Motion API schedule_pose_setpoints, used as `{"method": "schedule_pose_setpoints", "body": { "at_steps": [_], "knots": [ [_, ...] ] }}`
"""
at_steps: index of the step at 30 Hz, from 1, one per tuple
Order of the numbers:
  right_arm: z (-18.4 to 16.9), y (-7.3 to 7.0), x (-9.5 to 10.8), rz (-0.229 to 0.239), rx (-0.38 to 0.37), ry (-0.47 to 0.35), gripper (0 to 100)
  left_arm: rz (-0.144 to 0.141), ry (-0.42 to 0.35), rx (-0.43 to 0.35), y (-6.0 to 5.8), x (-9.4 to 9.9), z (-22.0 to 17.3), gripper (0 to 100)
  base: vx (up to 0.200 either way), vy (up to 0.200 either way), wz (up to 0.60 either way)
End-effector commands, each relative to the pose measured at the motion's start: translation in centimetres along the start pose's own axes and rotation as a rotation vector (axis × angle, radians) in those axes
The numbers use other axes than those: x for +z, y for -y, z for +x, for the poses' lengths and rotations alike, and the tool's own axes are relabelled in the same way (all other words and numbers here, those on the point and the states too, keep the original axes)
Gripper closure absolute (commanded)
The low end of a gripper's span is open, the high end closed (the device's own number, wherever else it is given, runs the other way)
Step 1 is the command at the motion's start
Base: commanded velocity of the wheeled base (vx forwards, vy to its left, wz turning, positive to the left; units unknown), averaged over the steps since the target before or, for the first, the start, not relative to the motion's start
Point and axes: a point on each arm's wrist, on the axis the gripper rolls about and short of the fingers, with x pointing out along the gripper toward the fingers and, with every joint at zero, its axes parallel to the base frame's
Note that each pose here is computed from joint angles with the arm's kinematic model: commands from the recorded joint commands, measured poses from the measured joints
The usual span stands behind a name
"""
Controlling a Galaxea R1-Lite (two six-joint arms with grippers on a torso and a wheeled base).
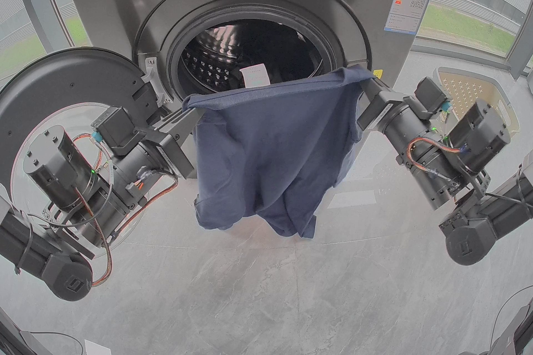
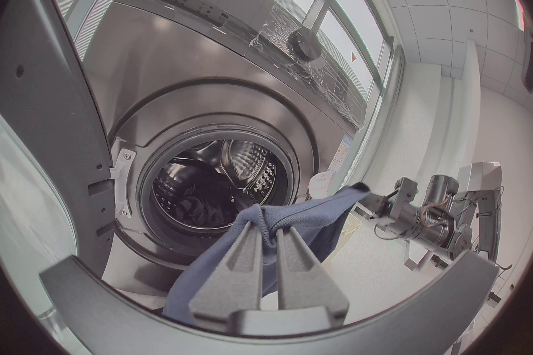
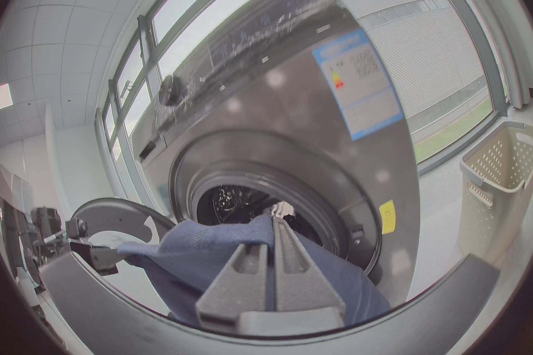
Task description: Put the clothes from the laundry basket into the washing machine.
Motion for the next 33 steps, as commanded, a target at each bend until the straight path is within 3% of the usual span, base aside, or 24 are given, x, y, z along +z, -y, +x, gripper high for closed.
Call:
{"method": "schedule_pose_setpoints", "body": {
  "at_steps": [1,6,11,21,33],
  "knots": [
    [-0.8,-0.7,3.4,0.017,0.016,0.082,100,-0.003,-0.005,-0.005,0.3,0.2,-0.4,100,0.000,0.000,0.00],
    [-1.1,-0.8,4.6,0.021,0.021,0.109,100,0.000,0.087,-0.035,1.2,2.9,-0.5,100,0.000,0.000,0.00],
    [-1.1,-0.8,4.6,0.022,0.021,0.112,100,-0.001,0.135,-0.050,1.7,4.3,-0.6,100,0.000,0.000,0.00],
    [-1.3,-0.9,5.1,0.021,0.024,0.122,100,0.000,0.173,-0.045,2.0,5.2,-0.3,100,0.000,0.000,0.00],
    [-1.7,-0.8,4.3,0.018,0.020,0.088,100,-0.019,0.131,-0.079,2.9,3.8,0.3,100,0.000,0.000,0.00]
  ]
}}
